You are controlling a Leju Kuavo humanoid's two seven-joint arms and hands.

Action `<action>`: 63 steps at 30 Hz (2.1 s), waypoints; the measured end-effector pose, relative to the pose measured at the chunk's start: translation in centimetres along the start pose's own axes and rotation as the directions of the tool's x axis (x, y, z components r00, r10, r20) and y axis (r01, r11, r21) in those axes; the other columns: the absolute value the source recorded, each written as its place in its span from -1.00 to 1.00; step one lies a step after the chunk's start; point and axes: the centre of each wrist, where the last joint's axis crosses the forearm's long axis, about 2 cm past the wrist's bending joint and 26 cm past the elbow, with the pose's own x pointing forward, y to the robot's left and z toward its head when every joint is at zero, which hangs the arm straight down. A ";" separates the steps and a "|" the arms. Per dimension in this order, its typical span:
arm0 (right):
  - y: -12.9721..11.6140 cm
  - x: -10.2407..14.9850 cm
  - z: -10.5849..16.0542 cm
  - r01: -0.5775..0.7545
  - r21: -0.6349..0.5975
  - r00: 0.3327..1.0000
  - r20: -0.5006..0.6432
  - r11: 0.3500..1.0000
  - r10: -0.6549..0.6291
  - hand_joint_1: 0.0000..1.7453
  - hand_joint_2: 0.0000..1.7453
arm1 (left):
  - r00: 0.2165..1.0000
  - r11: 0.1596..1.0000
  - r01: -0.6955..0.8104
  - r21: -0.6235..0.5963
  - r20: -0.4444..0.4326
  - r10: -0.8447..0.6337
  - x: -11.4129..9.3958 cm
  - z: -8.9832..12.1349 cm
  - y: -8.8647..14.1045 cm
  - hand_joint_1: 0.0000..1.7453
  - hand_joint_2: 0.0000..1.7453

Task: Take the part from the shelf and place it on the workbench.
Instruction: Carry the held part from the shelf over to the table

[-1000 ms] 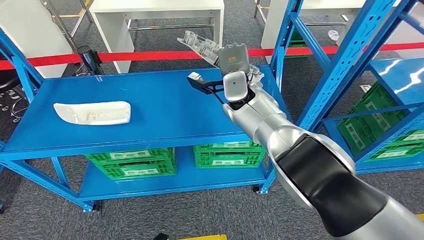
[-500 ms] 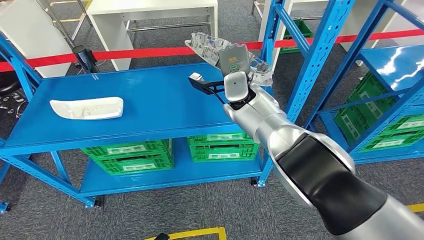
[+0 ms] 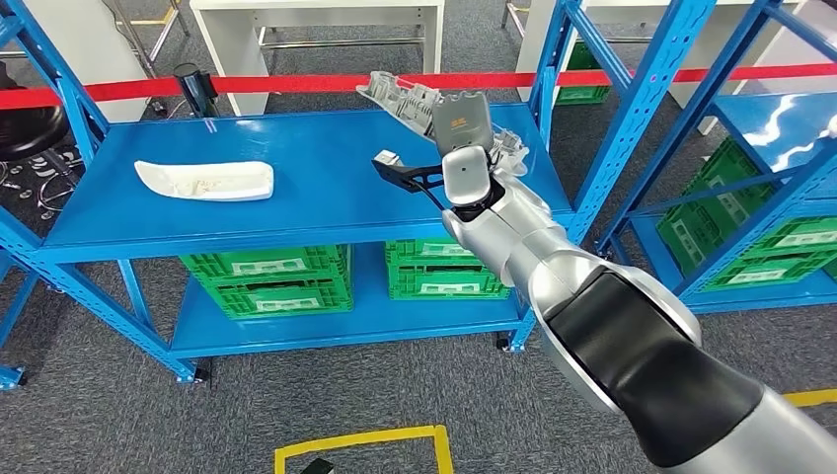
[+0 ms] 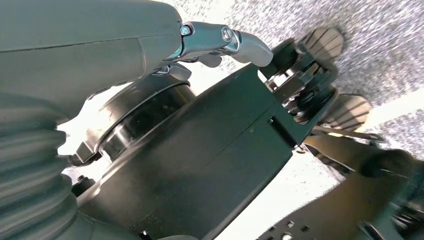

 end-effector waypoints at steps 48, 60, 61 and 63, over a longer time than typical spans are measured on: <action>0.3 -0.9 0.0 0.000 -0.036 1.000 -0.019 0.999 -0.001 1.00 1.00 | 1.000 1.000 0.021 0.005 0.011 -0.021 0.2 0.1 0.2 -1.00 1.00; 0.8 -1.2 0.1 -0.008 -0.038 1.000 -0.017 0.999 0.008 1.00 1.00 | 1.000 1.000 0.018 0.004 0.006 -0.018 0.1 0.0 0.1 -1.00 1.00; 0.7 -1.2 0.1 -0.009 -0.039 1.000 -0.016 0.999 0.008 1.00 1.00 | 1.000 1.000 0.017 0.003 0.007 -0.017 0.2 0.0 0.1 -1.00 1.00; 0.4 -1.2 0.0 -0.008 -0.045 1.000 -0.016 0.999 0.007 1.00 1.00 | 1.000 1.000 0.016 0.003 0.008 -0.016 0.2 0.0 0.1 -1.00 1.00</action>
